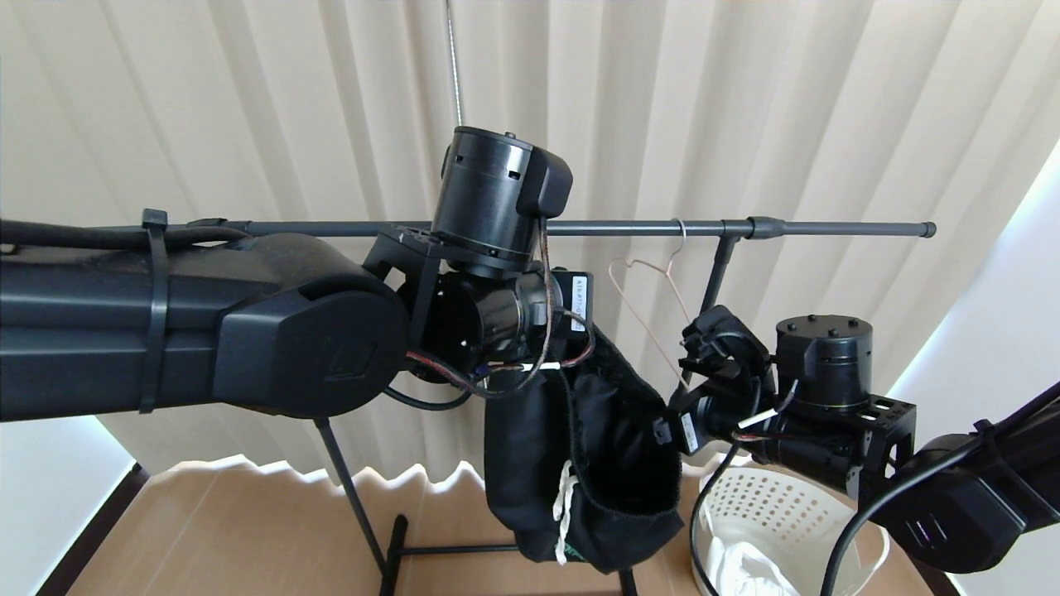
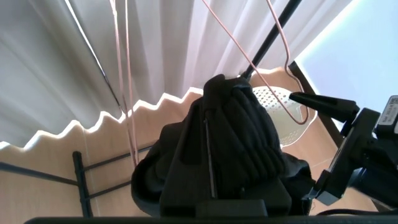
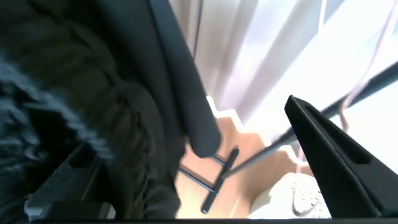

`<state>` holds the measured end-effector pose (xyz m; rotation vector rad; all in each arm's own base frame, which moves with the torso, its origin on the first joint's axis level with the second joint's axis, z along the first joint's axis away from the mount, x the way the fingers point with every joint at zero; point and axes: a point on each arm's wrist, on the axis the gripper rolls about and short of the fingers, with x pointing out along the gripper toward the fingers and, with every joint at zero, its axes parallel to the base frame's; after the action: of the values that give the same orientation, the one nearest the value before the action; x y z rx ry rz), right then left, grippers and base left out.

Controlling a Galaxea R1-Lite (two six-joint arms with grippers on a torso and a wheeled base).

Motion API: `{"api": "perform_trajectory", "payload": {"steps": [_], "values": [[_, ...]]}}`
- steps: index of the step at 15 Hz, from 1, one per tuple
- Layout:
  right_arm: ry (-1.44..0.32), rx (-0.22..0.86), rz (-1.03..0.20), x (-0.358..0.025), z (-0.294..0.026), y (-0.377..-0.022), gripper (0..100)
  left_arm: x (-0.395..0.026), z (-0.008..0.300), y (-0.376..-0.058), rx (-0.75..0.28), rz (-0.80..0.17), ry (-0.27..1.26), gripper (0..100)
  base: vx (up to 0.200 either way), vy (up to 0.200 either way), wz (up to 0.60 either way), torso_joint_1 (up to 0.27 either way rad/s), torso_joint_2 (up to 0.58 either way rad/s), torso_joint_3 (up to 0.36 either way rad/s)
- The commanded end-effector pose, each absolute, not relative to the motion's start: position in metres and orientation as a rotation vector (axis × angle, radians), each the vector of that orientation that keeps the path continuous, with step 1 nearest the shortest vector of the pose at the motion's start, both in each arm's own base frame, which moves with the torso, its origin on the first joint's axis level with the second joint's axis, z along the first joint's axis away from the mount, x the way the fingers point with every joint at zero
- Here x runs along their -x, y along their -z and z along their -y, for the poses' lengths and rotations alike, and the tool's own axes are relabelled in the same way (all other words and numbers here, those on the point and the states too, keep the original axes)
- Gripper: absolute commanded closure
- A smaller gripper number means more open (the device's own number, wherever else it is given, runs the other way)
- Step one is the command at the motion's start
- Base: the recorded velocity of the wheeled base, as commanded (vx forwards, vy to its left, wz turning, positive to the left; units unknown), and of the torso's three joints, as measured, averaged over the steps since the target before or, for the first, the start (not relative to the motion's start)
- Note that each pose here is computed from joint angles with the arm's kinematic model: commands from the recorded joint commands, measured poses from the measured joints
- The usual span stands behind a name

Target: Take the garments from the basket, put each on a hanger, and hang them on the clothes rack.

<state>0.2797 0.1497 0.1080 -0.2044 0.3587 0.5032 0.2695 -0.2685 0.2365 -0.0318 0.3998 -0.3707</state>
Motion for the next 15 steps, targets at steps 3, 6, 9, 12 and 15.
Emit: {"api": "perform_trajectory", "payload": {"steps": [3, 6, 9, 12, 15], "values": [[-0.49, 0.267, -0.368, -0.275, -0.138, -0.103, 0, -0.273, 0.265, -0.235, 0.033, -0.401, 0.355, 100, 0.0, 0.0, 0.0, 0.0, 0.0, 0.0], [-0.493, 0.294, -0.368, -0.271, -0.135, -0.103, 0, -0.274, 0.263, -0.235, 0.032, -0.404, 0.351, 100, 0.0, 0.0, 0.0, 0.0, 0.0, 0.0], [-0.492, 0.291, -0.36, -0.273, -0.136, -0.104, 0, -0.274, 0.263, -0.233, 0.029, -0.409, 0.35, 100, 0.0, 0.0, 0.0, 0.0, 0.0, 0.0], [-0.465, 0.287, -0.354, -0.276, -0.129, -0.107, 100, -0.274, 0.262, -0.23, 0.024, -0.418, 0.347, 100, 0.0, 0.0, 0.0, 0.0, 0.0, 0.0], [-0.412, 0.282, -0.335, -0.284, -0.122, -0.112, 100, -0.275, 0.259, -0.225, 0.016, -0.434, 0.341, 100, 0.0, 0.0, 0.0, 0.0, 0.0, 0.0]]}}
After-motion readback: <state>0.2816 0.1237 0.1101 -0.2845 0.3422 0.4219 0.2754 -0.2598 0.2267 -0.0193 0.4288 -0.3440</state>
